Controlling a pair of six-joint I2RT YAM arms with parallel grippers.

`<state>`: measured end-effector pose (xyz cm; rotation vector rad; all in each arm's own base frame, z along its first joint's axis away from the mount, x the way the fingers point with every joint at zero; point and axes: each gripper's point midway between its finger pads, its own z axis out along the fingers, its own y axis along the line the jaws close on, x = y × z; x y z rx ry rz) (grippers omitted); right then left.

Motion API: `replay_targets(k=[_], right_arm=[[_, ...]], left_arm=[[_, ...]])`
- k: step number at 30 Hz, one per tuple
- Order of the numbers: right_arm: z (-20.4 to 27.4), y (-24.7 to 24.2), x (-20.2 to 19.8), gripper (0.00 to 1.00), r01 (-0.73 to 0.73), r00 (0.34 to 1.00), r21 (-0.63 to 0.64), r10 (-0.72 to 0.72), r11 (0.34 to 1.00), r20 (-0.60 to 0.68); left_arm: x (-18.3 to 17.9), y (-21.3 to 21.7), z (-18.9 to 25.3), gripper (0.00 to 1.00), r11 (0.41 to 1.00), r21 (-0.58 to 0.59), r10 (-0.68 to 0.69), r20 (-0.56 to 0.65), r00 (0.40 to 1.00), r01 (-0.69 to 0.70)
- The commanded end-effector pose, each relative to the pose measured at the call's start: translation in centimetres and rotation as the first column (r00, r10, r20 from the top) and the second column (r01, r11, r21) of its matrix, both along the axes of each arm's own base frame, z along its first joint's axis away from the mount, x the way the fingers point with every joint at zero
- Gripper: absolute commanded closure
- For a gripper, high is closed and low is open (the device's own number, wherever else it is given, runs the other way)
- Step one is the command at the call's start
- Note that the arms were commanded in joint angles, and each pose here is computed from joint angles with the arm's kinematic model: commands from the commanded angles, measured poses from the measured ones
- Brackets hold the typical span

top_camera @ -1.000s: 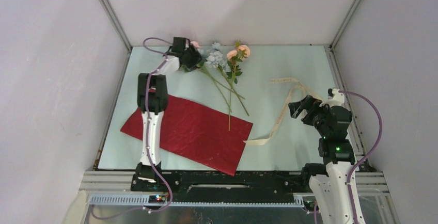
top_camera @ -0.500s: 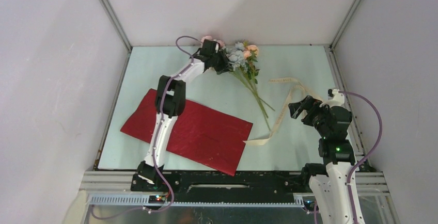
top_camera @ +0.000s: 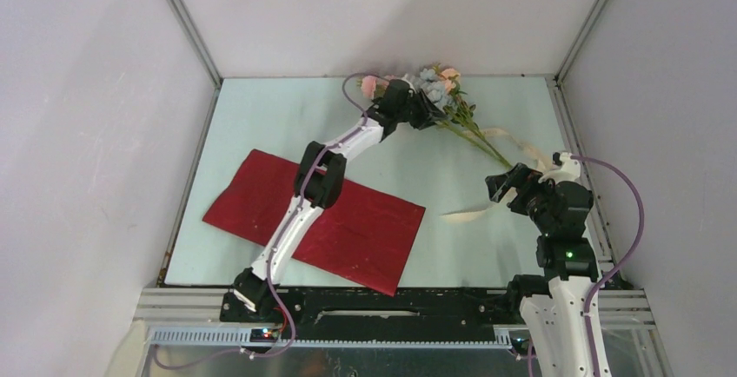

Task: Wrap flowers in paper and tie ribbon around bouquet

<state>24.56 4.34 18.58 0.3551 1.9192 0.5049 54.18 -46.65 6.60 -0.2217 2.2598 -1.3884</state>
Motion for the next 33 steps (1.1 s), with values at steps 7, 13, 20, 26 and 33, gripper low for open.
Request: replay_targets(k=[7,13,20,26,33], right_arm=[[0.8,0.8,0.5,0.0,-0.035,0.999,0.042,0.035,0.998,0.015],[0.0,3.3,1.0,0.0,-0.14,0.989,0.087,0.143,0.986,-0.025],[-1.7,9.4,1.9,0.0,-0.293,0.952,0.051,0.297,0.955,-0.076],[-5.8,15.1,4.3,0.0,-0.411,0.89,0.001,0.402,0.912,-0.215],[-10.7,19.5,7.5,0.0,-0.503,0.811,-0.056,0.449,0.862,-0.376]], left_arm=[[-2.1,-2.7,8.9,0.1,0.987,-0.133,-0.072,0.107,0.992,0.086],[-8.0,2.4,13.7,0.0,0.984,0.139,-0.131,0.16,0.978,0.109],[-16.5,14.2,16.5,0.0,0.916,0.392,-0.028,0.287,0.958,-0.091],[-24.3,26.9,13.1,0.0,0.775,0.514,0.218,0.331,0.918,-0.369],[-33.3,37.9,5.5,0.0,0.611,0.504,0.576,0.245,0.78,-0.61]])
